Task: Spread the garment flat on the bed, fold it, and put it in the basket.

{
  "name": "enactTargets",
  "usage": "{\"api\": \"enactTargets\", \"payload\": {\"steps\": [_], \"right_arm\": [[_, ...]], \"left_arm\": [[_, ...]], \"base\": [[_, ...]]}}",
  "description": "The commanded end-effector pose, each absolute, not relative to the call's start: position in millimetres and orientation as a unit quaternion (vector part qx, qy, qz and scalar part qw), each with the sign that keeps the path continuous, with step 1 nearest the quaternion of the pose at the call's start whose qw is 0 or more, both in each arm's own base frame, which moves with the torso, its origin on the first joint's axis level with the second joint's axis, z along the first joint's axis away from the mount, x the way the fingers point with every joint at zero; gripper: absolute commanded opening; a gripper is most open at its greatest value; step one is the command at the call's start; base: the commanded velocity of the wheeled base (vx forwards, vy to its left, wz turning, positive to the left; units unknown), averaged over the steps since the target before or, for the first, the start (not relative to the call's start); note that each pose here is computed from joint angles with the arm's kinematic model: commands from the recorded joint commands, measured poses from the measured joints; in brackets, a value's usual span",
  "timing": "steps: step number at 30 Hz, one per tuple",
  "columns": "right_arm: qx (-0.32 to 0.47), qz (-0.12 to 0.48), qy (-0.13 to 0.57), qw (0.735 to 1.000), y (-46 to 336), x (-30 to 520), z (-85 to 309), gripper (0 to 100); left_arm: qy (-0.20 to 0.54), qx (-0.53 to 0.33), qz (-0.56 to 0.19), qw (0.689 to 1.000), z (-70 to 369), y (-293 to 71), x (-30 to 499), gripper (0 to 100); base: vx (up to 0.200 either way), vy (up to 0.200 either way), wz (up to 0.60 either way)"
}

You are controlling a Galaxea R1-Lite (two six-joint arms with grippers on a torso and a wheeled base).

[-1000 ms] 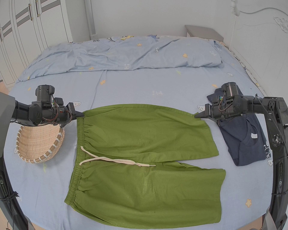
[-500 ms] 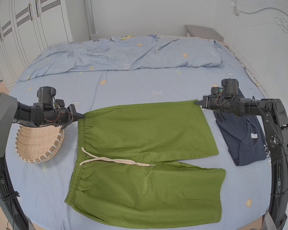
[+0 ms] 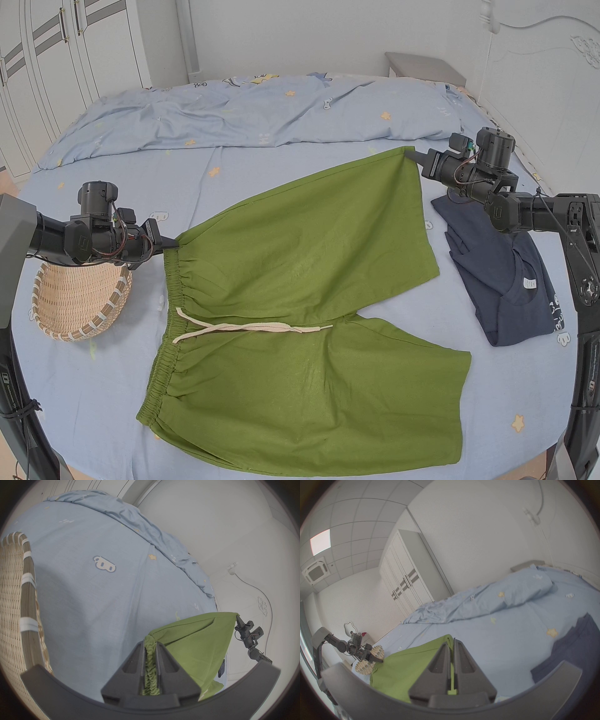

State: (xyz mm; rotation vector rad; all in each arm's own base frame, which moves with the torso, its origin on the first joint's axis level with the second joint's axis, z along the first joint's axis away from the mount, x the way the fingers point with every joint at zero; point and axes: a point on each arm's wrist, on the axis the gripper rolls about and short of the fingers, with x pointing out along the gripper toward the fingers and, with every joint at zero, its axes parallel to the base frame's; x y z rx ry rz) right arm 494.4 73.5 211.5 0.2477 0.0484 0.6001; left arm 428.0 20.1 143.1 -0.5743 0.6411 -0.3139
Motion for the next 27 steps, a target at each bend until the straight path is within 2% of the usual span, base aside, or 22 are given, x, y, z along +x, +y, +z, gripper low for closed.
{"api": "enactTargets", "payload": {"steps": [1, 16, 17, 21, 22, 27], "right_arm": [[0.131, 0.293, 0.057, 0.945, 78.2, 494.2, 200.0, 0], [0.135, 0.279, 0.092, 0.946, 71.1, 506.1, 173.7, 0], [0.135, 0.279, 0.092, 0.946, 71.1, 506.1, 173.7, 0], [0.136, 0.279, 0.103, 0.945, 72.7, 506.4, 172.0, 0], [0.136, 0.279, 0.104, 0.945, 72.7, 506.6, 171.5, 100], [0.134, 0.281, 0.109, 0.944, 76.1, 508.6, 165.5, 100]], "left_arm": [[0.307, -0.278, -0.149, 0.898, 143.0, 22.5, 429.7, 0], [0.297, -0.269, -0.12, 0.908, 138.0, 22.3, 436.1, 0], [0.297, -0.269, -0.12, 0.908, 138.0, 22.3, 436.1, 100], [0.297, -0.268, -0.121, 0.908, 137.9, 21.7, 436.6, 100], [0.297, -0.268, -0.121, 0.908, 137.9, 21.7, 436.6, 100], [0.297, -0.268, -0.122, 0.908, 137.8, 21.0, 436.2, 100]], "base": [[0.0, 0.0, 0.0], [0.0, 0.0, 0.0], [0.0, 0.0, 0.0], [0.0, 0.0, 0.0], [0.0, 0.0, 0.0], [0.0, 0.0, 0.0]]}}
